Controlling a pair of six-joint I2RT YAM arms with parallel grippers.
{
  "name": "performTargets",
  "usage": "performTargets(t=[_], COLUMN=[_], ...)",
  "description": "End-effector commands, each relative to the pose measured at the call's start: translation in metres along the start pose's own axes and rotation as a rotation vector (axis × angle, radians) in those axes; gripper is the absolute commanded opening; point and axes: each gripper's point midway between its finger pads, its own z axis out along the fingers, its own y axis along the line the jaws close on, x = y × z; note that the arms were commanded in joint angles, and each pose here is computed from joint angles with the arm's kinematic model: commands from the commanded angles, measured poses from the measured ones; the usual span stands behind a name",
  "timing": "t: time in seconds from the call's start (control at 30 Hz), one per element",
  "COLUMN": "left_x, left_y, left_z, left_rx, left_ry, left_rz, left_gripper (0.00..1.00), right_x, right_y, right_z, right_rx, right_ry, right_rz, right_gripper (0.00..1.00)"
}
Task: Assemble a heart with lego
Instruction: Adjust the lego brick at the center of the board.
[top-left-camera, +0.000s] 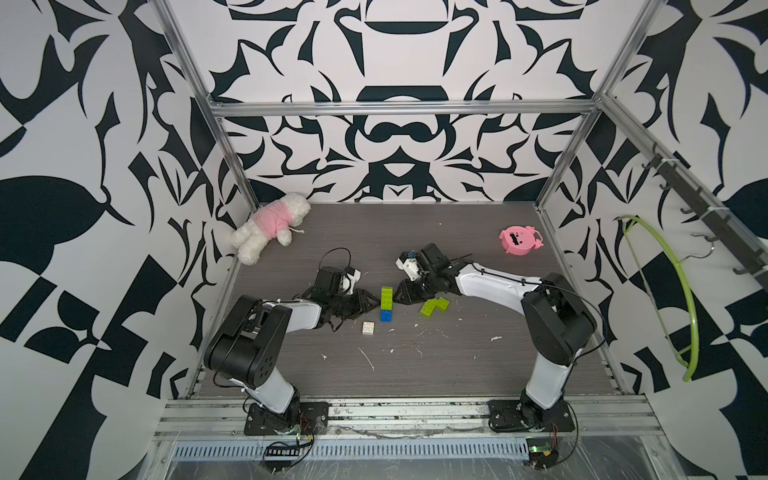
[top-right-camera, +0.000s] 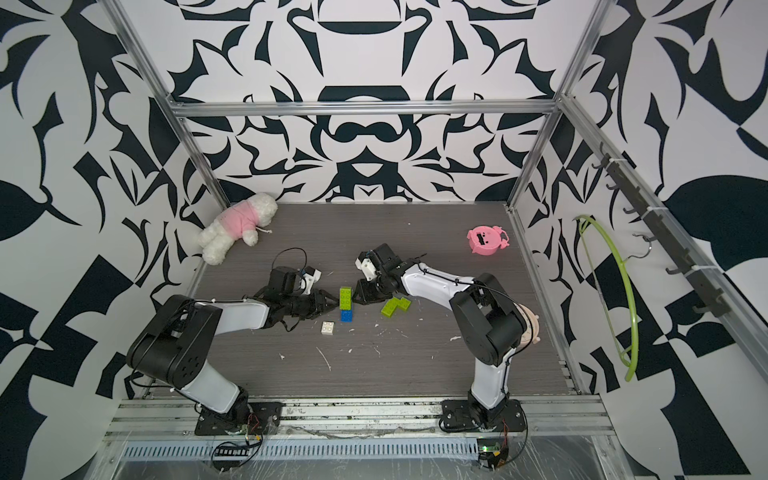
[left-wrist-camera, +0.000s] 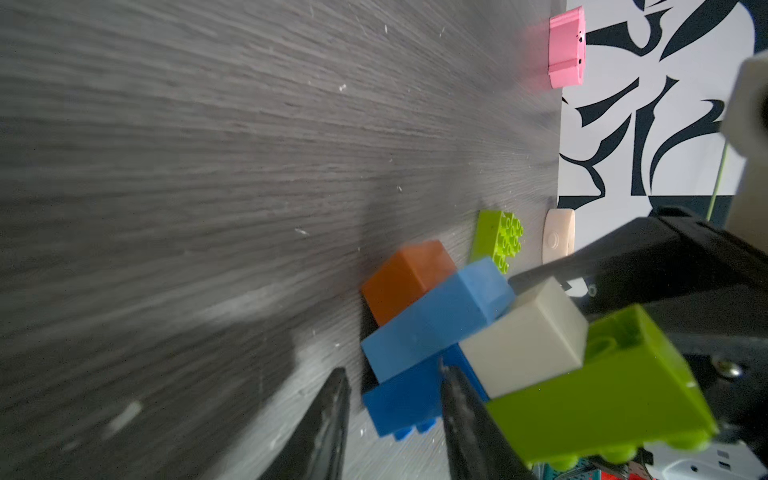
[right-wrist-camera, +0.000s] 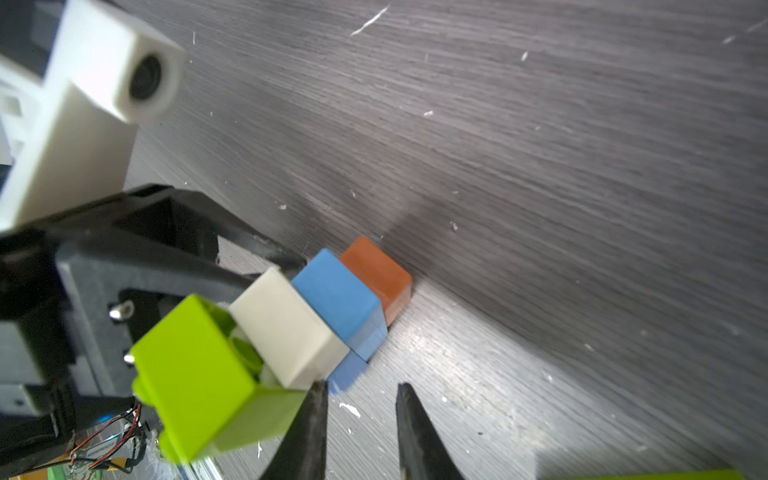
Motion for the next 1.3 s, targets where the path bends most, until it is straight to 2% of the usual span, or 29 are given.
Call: performTargets(t=[0.0,0.17,0.3,0.53,0.67,0.8,0.9,1.07,1.13,1.27], left_x=[0.006,0.010,0.011,0.002,-0.004,-0.011,-0.012,-0.008,-0.007,-0.008], left_y=[0.000,-0.007,-0.006,-0.015,-0.019,-0.026,-0.027,-0.017,-0.015,-0.017], left_z=[0.003,0.005,-0.002,-0.007,-0.004,-0.001,0.000,-0.004,-0.005,-0.006], left_rx=[-0.008,-0.003,-0.033,-0.047,-0.039,-0.014,-0.012,-0.056,-0.063,-0.062], left_ry=[0.009,0.015,0.003,-0.015,-0.013,-0.016,-0.015,-0.026,-0.027,-0.031], left_rz=[-0.007,0.003,0.011,0.039,0.047,0.051,0.050,0.039,0.035,0.039], left_gripper=[0.40,0.40,0.41,0.44,0.44,0.44,0.44,0.45,0.48,0.48], right_x=[-0.016,-0.024,-0.028,-0.012,0.001,0.012,0.021,0.016,0.015,0.023], right_y=[0.015,0.012,0.004,0.002,0.006,0.004,-0.001,-0.023,-0.023,-0.023], right_z=[-0.001,0.002,-0.012,-0.055,-0.067,-0.062,-0.048,-0.038,-0.036,-0.032], right_rx=[-0.043,-0.035,0.004,0.087,0.073,0.076,0.166,0.287,0.280,0.217], right_ry=[-0.016,-0.008,-0.018,-0.106,-0.150,-0.122,-0.080,-0.042,-0.031,0.010], right_rz=[-0.050,-0.065,-0.081,-0.260,-0.322,-0.346,-0.401,-0.370,-0.363,-0.351], right_gripper=[0.31,0.31,0.32,0.47,0.52,0.54,0.60,0.62,0.62,0.58])
